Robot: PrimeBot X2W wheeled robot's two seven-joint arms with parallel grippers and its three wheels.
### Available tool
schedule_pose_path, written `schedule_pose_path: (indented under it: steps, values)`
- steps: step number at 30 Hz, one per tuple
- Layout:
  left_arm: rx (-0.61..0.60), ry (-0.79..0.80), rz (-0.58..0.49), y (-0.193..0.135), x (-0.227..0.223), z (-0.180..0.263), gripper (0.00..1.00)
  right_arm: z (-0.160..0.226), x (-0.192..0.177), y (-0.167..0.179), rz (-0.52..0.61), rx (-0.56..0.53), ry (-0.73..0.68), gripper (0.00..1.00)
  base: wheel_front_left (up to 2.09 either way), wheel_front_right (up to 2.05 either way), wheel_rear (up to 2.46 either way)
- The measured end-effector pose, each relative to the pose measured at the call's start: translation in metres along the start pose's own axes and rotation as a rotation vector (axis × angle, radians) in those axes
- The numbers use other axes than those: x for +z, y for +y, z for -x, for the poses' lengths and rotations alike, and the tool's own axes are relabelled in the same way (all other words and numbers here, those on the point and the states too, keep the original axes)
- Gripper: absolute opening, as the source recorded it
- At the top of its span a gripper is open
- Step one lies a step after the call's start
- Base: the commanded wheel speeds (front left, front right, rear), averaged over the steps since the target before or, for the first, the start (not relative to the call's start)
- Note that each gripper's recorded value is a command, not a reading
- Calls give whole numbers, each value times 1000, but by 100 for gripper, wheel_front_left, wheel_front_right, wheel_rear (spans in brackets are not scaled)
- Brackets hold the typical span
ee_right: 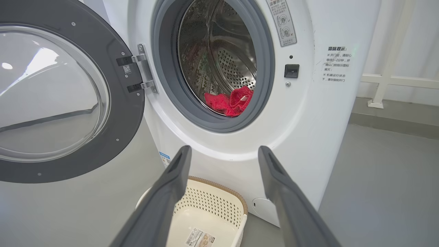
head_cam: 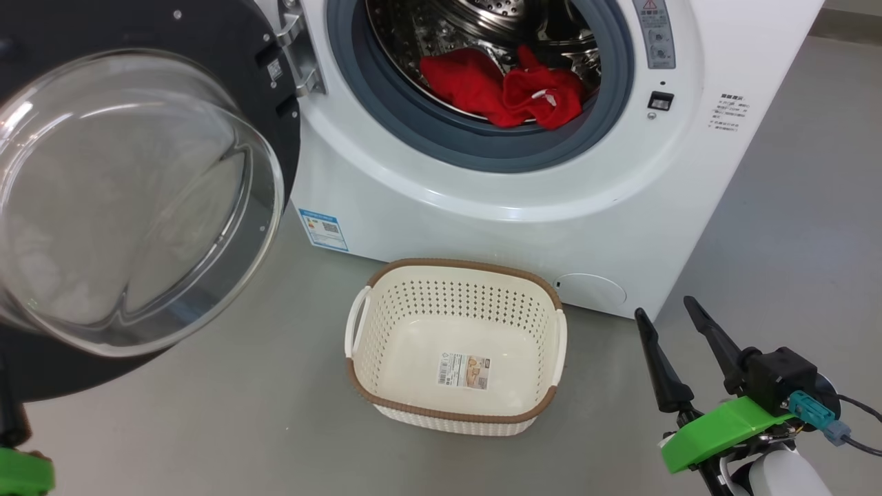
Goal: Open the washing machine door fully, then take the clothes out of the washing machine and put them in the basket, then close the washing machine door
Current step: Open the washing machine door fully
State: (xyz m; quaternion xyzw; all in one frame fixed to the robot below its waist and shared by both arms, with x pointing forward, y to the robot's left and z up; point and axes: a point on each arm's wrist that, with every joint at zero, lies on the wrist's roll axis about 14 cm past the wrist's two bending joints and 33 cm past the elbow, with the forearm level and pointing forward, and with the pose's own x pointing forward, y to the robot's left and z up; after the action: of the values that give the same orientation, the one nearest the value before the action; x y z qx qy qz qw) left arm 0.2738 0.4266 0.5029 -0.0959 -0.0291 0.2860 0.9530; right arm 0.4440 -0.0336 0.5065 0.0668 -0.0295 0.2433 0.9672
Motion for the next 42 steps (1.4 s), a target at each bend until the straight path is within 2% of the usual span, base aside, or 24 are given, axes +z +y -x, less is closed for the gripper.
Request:
schedule_pose_path:
  steps: [6, 15, 16, 24, 42]
  values:
    - [-69, 17, 20, -23, -11, 10, 100, 8, 4, -8, 7, -26, -8, 100, 0, 0, 0]
    - [-223, 40, 28, -78, -23, 14, 100, 25, 6, -32, 13, -103, -10, 100, 0, 0, 0]
    - [-260, 42, 34, -92, -25, 13, 100, 29, 8, -37, 15, -121, -14, 100, 0, 0, 0]
    - [-409, 48, 47, -145, -29, 15, 100, 49, 18, -64, 26, -214, -39, 100, 0, 0, 0]
    - [-640, 113, 85, -232, -52, 21, 100, 107, 29, -113, 39, -418, -60, 100, 0, 0, 0]
